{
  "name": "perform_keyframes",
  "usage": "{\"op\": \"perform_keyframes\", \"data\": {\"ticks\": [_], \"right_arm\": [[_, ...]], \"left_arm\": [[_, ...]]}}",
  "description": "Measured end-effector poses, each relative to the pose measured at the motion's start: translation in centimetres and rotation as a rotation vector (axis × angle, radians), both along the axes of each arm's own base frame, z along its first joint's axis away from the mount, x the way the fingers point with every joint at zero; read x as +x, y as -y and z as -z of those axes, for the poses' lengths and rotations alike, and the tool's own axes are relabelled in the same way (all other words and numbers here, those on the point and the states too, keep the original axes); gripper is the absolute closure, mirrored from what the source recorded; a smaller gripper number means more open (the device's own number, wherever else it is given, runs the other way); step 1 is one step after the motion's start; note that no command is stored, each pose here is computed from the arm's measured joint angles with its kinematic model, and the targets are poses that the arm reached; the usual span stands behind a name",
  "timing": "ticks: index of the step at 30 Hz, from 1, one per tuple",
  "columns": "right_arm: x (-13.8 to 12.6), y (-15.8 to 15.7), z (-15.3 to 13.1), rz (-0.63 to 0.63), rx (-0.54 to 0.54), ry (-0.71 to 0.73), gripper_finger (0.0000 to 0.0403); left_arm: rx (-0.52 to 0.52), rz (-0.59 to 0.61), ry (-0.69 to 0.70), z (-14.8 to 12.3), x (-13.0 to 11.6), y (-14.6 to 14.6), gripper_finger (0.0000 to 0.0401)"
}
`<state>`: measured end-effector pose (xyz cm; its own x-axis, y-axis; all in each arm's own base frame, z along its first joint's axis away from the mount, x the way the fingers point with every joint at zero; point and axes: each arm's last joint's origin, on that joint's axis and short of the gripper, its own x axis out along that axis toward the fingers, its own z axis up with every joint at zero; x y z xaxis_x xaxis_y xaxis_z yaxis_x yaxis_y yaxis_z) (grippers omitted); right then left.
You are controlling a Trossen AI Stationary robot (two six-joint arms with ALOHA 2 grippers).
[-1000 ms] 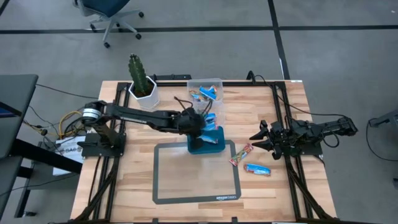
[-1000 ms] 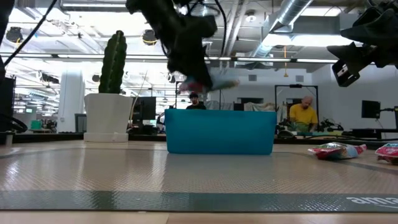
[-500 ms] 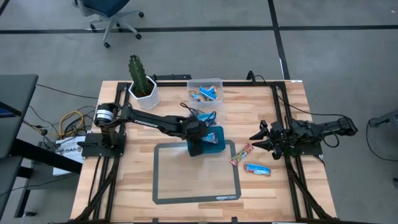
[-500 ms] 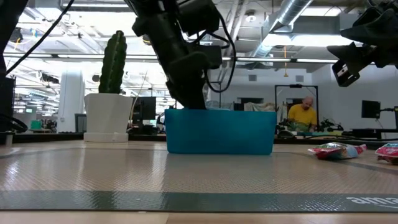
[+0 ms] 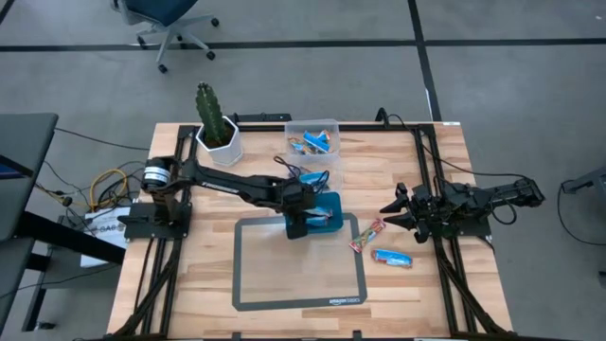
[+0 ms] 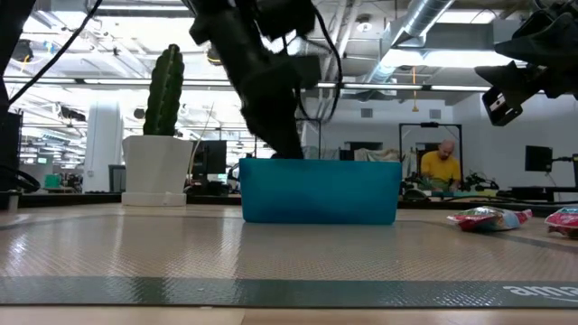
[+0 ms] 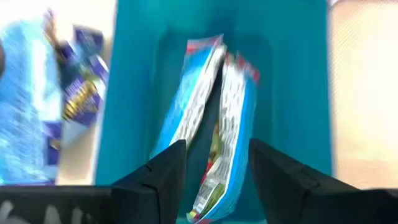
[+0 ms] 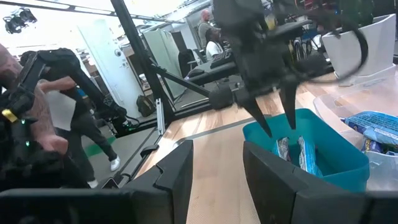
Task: Pick and place Granola Bars by type
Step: Put the red granola bar into the blue bin
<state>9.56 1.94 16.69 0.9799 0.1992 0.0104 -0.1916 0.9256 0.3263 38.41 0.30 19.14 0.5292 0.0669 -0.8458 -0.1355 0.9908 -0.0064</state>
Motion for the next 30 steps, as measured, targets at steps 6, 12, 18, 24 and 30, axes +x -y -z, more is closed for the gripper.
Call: {"op": "perform_keyframes", "data": {"ticks": [6,12,18,24,30], "right_arm": [[0.0,0.0,0.0,0.000,0.000,0.000,0.0269],[0.0,0.0,0.0,0.000,0.000,0.000,0.0269],[0.0,0.0,0.0,0.000,0.000,0.000,0.0270],[0.0,0.0,0.0,0.000,0.000,0.000,0.0268],[0.0,0.0,0.0,0.000,0.000,0.000,0.0270]], "left_arm": [[0.004,-0.070,0.078,-2.0,-3.1,-0.2,0.0227],[-0.072,-0.106,0.251,-1.2,-9.8,0.2,0.0227],[-0.103,-0.081,0.300,0.2,-16.5,0.8,0.0227],[-0.124,-0.054,0.404,1.1,-21.5,1.0,0.0227],[-0.132,-0.037,0.560,1.3,-24.3,1.0,0.0227]]}}
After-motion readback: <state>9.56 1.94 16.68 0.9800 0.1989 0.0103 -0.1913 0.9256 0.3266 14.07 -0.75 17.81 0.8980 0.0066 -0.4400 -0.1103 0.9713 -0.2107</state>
